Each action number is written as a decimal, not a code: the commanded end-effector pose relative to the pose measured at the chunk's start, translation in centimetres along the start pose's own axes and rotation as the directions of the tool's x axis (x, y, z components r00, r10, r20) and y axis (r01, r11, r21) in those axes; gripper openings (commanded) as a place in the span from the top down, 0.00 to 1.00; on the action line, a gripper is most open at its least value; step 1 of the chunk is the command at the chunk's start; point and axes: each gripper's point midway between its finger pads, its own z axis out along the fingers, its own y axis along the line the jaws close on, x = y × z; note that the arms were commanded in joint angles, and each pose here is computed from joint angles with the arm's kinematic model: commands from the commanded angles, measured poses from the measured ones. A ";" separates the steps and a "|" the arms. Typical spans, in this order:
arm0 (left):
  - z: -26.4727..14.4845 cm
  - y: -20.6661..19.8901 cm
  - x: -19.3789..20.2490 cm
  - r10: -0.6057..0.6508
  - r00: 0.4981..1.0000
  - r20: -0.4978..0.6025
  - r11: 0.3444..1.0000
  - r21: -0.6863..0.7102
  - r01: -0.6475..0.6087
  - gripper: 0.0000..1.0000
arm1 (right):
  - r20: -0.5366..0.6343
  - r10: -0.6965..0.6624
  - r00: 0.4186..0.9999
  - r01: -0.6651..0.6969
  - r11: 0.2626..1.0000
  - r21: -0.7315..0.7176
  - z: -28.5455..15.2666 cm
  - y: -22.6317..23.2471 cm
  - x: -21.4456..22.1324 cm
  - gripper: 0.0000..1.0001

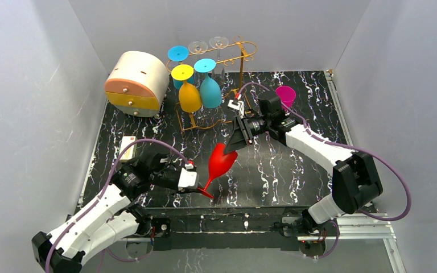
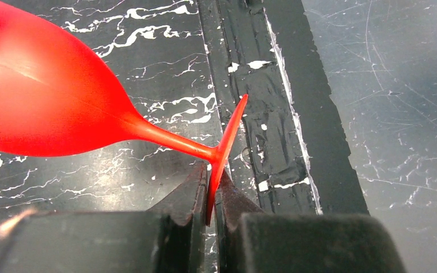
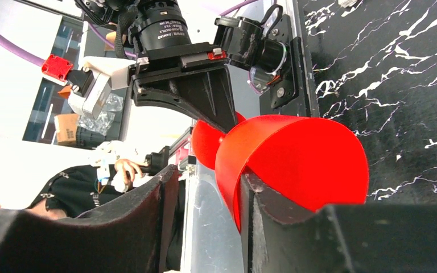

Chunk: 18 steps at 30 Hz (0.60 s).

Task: Take the wine glass off the wine glass rack
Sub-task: Place the wine glass at the center of the board.

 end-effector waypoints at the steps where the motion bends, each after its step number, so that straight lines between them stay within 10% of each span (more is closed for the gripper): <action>1: -0.9 2.8 -0.6 0.057 0.998 -0.034 0.991 -0.123 -0.061 1.00 | -0.098 -0.008 0.995 -0.003 0.994 -0.112 0.2 3.3 1.3 0.54; 18: 0.2 3.5 0.5 0.055 0.998 -0.033 0.990 -0.128 -0.059 1.00 | -0.005 -0.017 1.000 0.018 1.000 0.001 -0.2 1.8 -0.2 0.99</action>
